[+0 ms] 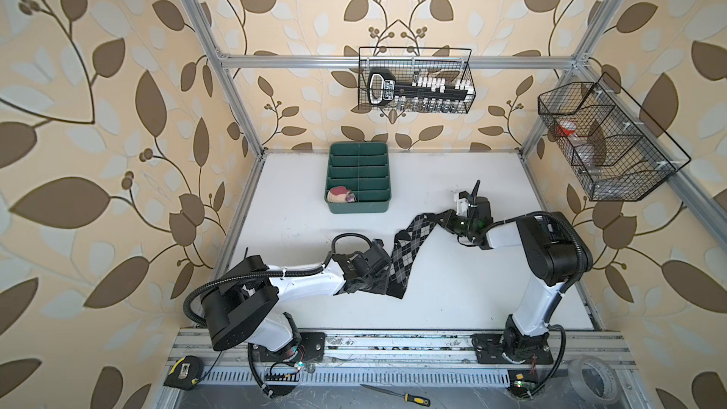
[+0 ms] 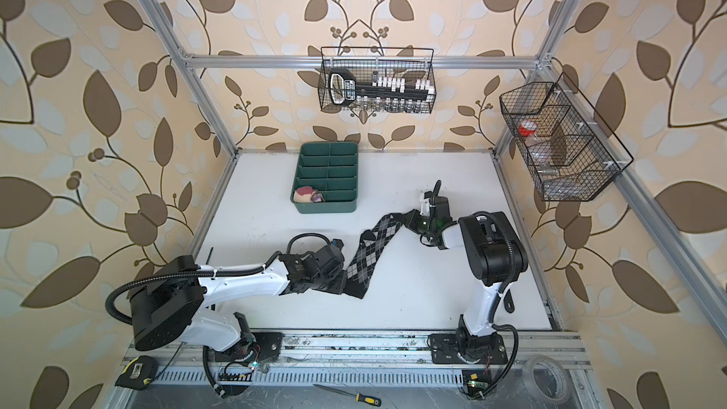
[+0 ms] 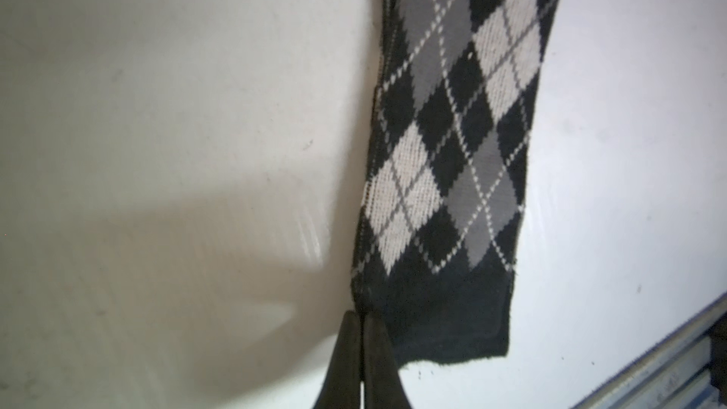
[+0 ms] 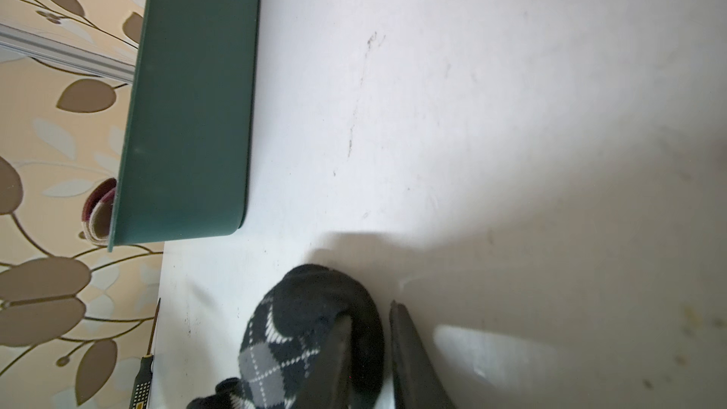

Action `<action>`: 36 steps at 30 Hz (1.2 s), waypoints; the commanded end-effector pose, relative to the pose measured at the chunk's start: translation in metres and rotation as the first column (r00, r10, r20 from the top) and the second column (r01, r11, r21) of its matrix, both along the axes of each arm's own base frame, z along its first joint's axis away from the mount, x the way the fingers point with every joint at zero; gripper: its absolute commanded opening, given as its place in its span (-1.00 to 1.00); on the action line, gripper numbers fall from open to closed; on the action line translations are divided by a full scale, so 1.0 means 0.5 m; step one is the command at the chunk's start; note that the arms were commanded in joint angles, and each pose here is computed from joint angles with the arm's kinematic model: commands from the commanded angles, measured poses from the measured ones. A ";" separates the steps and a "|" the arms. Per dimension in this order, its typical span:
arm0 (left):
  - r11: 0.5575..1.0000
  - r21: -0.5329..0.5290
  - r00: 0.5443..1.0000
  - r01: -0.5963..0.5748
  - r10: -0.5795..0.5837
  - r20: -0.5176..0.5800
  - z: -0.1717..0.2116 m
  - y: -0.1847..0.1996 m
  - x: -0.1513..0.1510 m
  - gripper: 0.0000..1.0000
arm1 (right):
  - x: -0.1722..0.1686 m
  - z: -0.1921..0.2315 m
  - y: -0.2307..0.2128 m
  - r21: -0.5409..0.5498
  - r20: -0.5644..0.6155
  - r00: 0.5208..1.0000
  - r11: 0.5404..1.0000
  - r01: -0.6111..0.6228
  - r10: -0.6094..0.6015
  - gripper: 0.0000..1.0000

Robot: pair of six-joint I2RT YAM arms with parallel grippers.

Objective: Roll the socks

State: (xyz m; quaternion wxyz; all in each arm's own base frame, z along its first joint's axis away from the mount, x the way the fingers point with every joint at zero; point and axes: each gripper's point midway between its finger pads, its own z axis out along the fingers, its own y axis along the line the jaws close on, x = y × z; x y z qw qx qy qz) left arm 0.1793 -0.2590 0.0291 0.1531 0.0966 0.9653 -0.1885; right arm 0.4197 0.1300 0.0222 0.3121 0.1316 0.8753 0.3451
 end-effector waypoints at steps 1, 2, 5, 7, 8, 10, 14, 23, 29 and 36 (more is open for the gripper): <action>1.000 0.016 1.000 -0.016 0.016 -0.004 0.001 0.008 -0.014 -0.91 | -0.013 -0.048 0.004 -0.049 -0.078 0.997 0.999 -0.023 0.019 -0.58; 1.000 0.014 1.000 -0.013 0.013 -0.001 0.002 0.005 -0.014 -0.85 | -0.014 -0.049 0.013 -0.057 -0.080 0.996 0.998 -0.040 0.036 -0.58; 1.000 0.012 1.000 -0.006 0.006 0.003 0.003 -0.002 -0.015 -0.66 | -0.011 -0.043 0.031 -0.067 -0.075 0.995 0.996 -0.064 0.059 -0.58; 1.000 0.008 1.000 -0.002 0.002 0.004 0.004 -0.006 -0.015 -0.53 | -0.009 -0.041 0.037 -0.076 -0.073 0.995 0.995 -0.070 0.064 -0.57; 1.000 0.005 1.000 -0.001 0.001 0.006 0.005 -0.008 -0.015 -0.45 | -0.007 -0.040 0.038 -0.081 -0.073 0.995 0.994 -0.072 0.066 -0.57; 1.000 -0.001 1.000 0.002 -0.002 0.009 0.007 -0.011 -0.014 -0.36 | -0.005 -0.039 0.036 -0.090 -0.076 0.995 0.993 -0.072 0.066 -0.57; 1.000 -0.008 1.000 0.002 -0.002 0.026 0.017 -0.014 -0.009 -0.19 | -0.004 -0.022 0.017 -0.100 -0.063 0.997 0.994 -0.053 0.047 -0.49; 0.993 -0.108 0.952 0.058 -0.022 0.305 0.208 -0.020 0.043 0.87 | -0.003 0.124 -0.082 -0.211 0.070 0.997 0.977 0.029 -0.015 -0.07; 0.960 -0.070 0.750 0.273 -0.166 0.640 0.429 -0.009 0.055 0.98 | -0.044 0.295 -0.077 -0.493 0.297 0.946 0.869 0.036 0.129 0.50; 0.945 0.025 0.485 0.328 -0.190 0.854 0.580 0.057 0.038 0.98 | -0.110 0.495 -0.096 -0.547 0.561 0.809 0.811 0.207 0.172 1.00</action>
